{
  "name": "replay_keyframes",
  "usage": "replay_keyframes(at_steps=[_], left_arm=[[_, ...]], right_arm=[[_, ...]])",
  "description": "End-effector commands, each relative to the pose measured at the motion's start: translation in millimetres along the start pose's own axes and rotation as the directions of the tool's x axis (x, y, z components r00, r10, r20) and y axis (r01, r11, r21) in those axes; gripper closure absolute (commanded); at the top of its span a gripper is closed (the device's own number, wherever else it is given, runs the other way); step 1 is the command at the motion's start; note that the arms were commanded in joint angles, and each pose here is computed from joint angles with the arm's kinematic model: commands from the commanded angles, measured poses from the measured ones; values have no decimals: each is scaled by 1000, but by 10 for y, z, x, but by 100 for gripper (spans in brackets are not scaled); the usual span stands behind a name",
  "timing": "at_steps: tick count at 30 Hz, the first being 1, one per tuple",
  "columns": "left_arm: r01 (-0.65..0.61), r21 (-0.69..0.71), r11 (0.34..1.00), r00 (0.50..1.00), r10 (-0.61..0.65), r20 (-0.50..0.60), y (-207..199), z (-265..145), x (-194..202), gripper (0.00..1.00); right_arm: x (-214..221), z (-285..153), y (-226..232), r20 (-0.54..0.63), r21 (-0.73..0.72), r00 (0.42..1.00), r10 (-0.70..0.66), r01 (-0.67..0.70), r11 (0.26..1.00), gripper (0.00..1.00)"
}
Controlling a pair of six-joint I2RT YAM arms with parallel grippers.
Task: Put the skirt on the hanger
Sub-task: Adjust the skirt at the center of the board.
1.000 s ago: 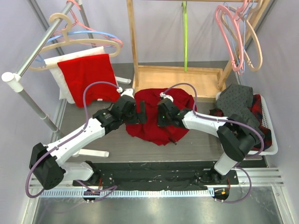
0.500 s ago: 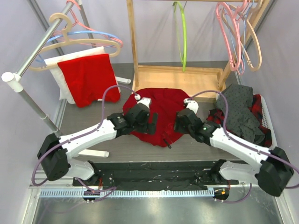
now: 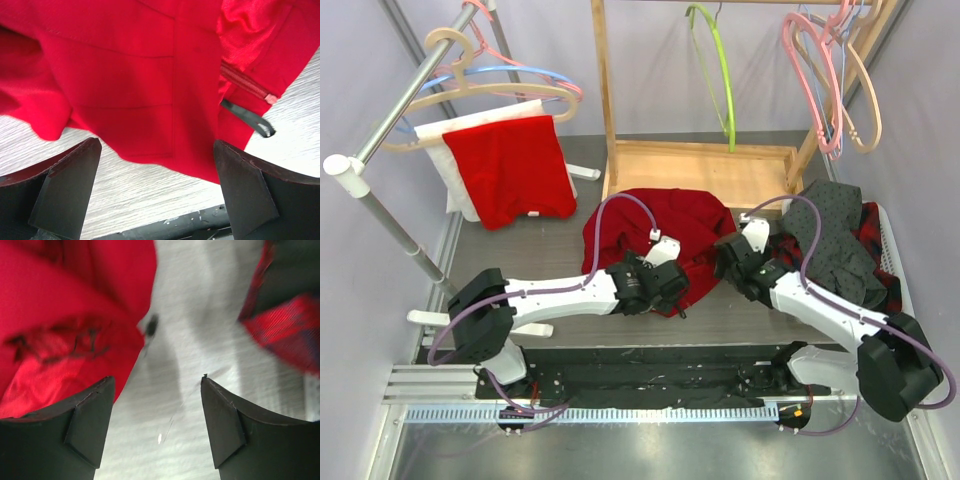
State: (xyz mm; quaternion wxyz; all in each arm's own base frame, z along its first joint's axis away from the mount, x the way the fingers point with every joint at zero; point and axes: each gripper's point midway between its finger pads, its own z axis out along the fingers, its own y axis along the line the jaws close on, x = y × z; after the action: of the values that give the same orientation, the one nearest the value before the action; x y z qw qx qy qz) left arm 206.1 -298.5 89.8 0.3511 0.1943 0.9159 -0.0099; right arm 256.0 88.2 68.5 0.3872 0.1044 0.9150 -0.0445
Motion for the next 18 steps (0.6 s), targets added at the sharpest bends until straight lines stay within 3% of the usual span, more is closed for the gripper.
replay_keyframes(at_steps=[1,5,9,15,18], left_arm=[[50,-71,996,996,-45,78,127,-116,-174,0],[73,3,997,994,-73,85,34,-170,-195,0],[77,85,993,993,-83,80,-68,-233,-196,0],[73,188,979,994,-87,67,-216,-258,-134,0],[80,223,972,995,-92,43,-282,-237,-56,0]], right_arm=[[-477,118,13,117,4,992,46,-47,999,26],[-568,319,159,122,-88,989,78,-67,994,28],[-620,439,303,125,-166,988,95,-73,983,37],[-670,462,529,103,-267,986,129,-98,959,79],[-674,415,552,96,-284,985,142,-110,952,87]])
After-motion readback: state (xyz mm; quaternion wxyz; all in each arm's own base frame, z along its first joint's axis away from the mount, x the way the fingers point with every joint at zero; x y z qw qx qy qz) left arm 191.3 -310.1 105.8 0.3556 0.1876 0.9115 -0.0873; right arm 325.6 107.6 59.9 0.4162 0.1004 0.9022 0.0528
